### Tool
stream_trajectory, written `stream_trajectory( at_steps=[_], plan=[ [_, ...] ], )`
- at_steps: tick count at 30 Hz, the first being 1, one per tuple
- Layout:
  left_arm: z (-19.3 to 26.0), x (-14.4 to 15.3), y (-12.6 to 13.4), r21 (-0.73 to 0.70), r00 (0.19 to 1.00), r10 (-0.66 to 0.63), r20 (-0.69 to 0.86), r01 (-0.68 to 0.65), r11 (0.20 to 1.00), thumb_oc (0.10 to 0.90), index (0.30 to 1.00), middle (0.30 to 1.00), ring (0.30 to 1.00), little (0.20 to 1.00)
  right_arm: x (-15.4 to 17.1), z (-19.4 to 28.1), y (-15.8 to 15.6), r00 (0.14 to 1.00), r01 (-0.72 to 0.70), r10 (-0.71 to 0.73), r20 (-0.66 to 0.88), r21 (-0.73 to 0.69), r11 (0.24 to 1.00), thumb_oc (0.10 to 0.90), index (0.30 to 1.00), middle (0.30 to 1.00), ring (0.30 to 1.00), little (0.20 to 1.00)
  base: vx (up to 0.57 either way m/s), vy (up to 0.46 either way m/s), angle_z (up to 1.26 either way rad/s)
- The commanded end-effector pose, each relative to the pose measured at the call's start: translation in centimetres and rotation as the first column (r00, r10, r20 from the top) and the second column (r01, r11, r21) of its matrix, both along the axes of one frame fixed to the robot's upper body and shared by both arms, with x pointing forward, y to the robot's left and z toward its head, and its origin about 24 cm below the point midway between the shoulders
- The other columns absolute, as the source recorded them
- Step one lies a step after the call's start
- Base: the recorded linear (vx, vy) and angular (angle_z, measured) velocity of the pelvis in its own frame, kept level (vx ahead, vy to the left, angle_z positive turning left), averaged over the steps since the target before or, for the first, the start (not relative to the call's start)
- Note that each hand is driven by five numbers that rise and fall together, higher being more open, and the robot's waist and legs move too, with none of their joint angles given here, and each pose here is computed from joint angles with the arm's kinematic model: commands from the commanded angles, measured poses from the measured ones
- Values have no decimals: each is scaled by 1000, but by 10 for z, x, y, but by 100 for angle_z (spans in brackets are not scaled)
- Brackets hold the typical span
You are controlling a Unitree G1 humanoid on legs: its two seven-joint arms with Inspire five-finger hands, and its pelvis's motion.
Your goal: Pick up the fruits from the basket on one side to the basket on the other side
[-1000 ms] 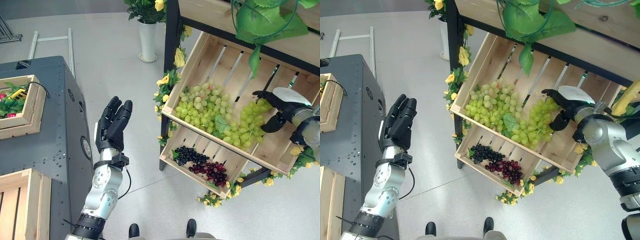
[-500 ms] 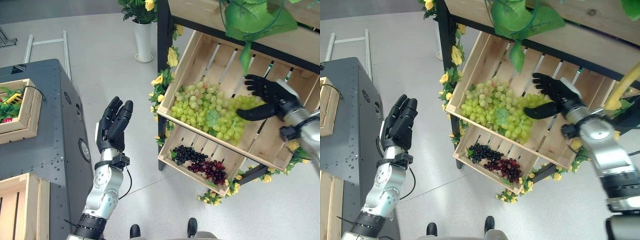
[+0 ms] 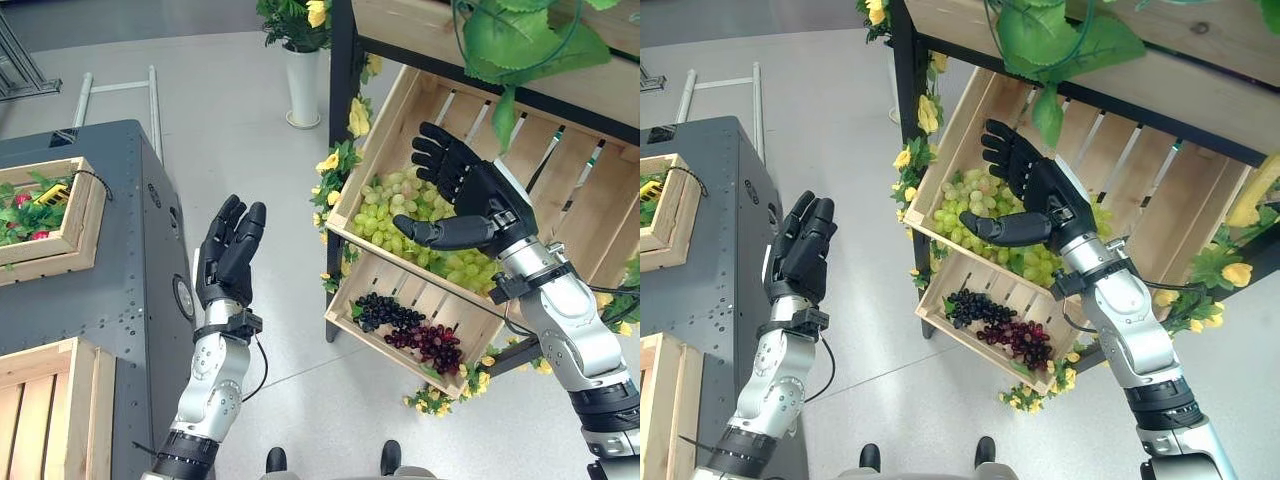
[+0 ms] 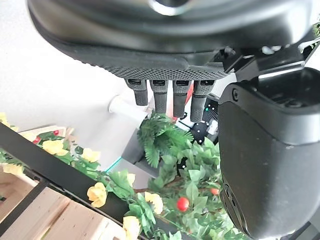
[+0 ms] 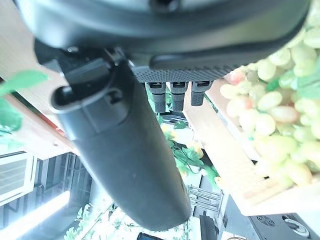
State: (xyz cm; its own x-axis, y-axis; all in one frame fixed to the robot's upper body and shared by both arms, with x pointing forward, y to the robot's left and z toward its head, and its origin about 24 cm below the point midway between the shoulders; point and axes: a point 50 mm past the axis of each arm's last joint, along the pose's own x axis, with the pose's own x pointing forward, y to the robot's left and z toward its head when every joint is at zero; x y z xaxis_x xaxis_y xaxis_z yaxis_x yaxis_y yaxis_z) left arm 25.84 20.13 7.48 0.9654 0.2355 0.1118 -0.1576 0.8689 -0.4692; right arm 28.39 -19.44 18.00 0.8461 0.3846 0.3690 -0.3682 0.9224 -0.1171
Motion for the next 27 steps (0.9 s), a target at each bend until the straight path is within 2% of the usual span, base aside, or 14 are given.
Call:
stream_trajectory(
  at_steps=[1, 3, 5, 7, 13, 18, 23, 27],
  plan=[
    [44, 2, -4, 78, 964, -18, 267, -2, 997, 800, 900, 900, 900, 900, -15, 44, 2, 966, -171, 121, 227, 217, 961, 800, 900, 900, 900, 900, 0, 0, 0],
    [43, 2, -6, 74, 964, -25, 266, 5, 997, 800, 900, 900, 900, 900, -17, 36, 13, 955, -268, 216, 204, 275, 924, 800, 900, 900, 900, 900, 0, 0, 0],
    [41, 1, -8, 72, 963, -35, 267, 17, 997, 800, 900, 900, 900, 900, -21, 23, 31, 916, -402, 365, 167, 369, 838, 800, 900, 900, 900, 900, 4, 32, 1],
    [38, 0, -10, 61, 964, -47, 262, 32, 998, 800, 900, 900, 900, 900, -26, 3, 48, 875, -473, 466, 132, 435, 766, 800, 900, 900, 900, 900, 14, 53, 2],
    [24, -5, -19, 51, 972, -92, 217, 83, 995, 800, 900, 900, 900, 900, -35, -67, 81, 775, -468, 623, -100, 572, 674, 800, 900, 900, 900, 900, 10, 78, 7],
    [12, -9, -24, 60, 969, -166, 184, 158, 986, 800, 900, 900, 900, 900, -46, -105, 96, 695, -509, 691, -196, 545, 667, 800, 900, 900, 900, 900, -2, 122, 15],
    [-5, -11, -28, 101, 961, -248, 122, 237, 966, 800, 900, 900, 900, 900, -53, -144, 98, 654, -499, 676, -339, 478, 723, 800, 900, 900, 900, 900, 8, 126, 18],
    [-23, -13, -26, 142, 954, -300, 20, 294, 945, 800, 900, 900, 900, 900, -59, -176, 92, 678, -364, 557, -479, 439, 821, 800, 900, 900, 900, 900, 19, 61, 23]
  ],
)
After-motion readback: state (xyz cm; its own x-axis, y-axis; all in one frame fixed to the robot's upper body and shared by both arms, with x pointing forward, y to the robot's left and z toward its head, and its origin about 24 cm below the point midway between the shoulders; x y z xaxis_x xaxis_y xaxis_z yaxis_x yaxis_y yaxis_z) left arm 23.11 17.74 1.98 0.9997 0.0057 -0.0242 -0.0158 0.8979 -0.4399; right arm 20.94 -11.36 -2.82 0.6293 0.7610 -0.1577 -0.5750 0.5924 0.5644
